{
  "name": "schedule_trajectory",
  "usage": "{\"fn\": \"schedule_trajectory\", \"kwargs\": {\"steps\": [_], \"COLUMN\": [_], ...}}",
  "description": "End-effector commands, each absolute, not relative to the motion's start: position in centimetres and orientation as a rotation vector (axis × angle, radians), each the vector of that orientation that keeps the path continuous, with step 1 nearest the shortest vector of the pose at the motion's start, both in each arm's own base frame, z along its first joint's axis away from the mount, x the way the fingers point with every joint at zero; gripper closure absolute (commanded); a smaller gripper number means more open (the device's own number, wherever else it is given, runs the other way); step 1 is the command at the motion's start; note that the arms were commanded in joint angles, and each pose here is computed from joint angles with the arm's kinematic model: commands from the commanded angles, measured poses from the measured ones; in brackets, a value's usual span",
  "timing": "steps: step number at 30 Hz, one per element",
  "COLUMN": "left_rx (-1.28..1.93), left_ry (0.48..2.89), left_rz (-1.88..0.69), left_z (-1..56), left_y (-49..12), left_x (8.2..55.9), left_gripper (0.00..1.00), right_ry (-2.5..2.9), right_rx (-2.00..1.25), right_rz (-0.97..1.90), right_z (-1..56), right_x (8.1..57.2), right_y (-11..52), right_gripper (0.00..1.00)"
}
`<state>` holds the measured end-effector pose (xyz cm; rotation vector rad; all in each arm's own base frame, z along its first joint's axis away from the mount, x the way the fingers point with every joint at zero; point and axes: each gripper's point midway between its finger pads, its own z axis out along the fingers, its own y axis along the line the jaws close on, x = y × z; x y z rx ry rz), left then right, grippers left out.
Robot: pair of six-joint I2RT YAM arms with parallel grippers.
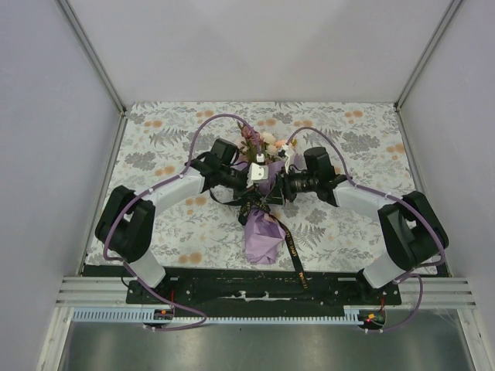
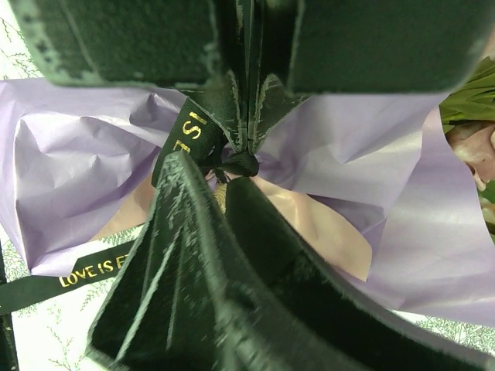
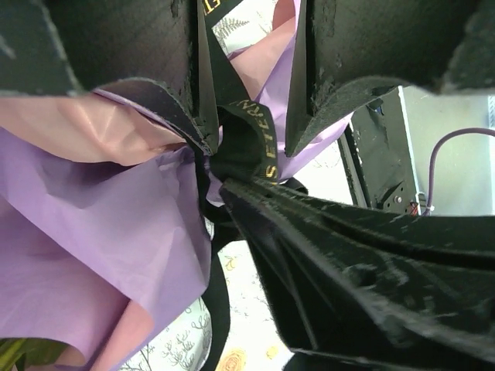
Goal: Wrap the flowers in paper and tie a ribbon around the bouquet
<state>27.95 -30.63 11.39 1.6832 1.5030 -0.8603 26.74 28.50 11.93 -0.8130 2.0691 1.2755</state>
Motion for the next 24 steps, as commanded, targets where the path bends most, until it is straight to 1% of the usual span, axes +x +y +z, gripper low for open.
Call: {"fn": "schedule_trajectory", "kwargs": {"steps": [1,6,10,11,13,14,16,17,21,24], "left_rx": [1.71,1.741,1.767,1.771,1.775,1.776,1.778,1.78,1.789,1.779], "left_ry": [1.373,1.336,1.324,1.321,1.318,1.318,1.334,1.353,1.414,1.442], "left_rz": [-0.84,-0.83,-0.837,-0.839,-0.841,-0.841,-0.839,-0.837,-0.824,-0.828], "left_z": [13.4,13.3,13.2,13.1,13.1,13.1,12.8,12.5,11.4,11.0], "left_y": [-31.2,-31.3,-31.5,-31.5,-31.6,-31.6,-31.5,-31.4,-30.9,-30.8], "left_x": [27.4,26.9,26.6,26.5,26.4,26.3,26.4,26.4,26.6,26.7], "left_gripper": [0.98,0.98,0.98,0.98,0.98,0.98,0.97,0.94,0.83,0.81], "right_ry": [2.068,2.08,2.068,2.064,2.05,2.043,2.042,2.039,2.015,2.003], "right_rx": [-0.79,-0.792,-0.775,-0.776,-0.779,-0.788,-0.797,-0.801,-0.833,-0.834], "right_rz": [1.27,1.226,1.234,1.234,1.234,1.244,1.248,1.245,1.25,1.259], "right_z": [11.9,11.0,11.6,11.7,12.0,12.1,12.0,12.0,12.2,12.3], "right_x": [28.3,29.1,29.3,29.4,29.5,29.4,29.2,29.1,28.2,27.7], "right_y": [29.2,29.1,29.3,29.3,29.4,29.5,29.5,29.4,29.1,28.9], "right_gripper": [0.53,0.57,0.55,0.57,0.65,0.74,0.97,1.0,1.0,1.0]}}
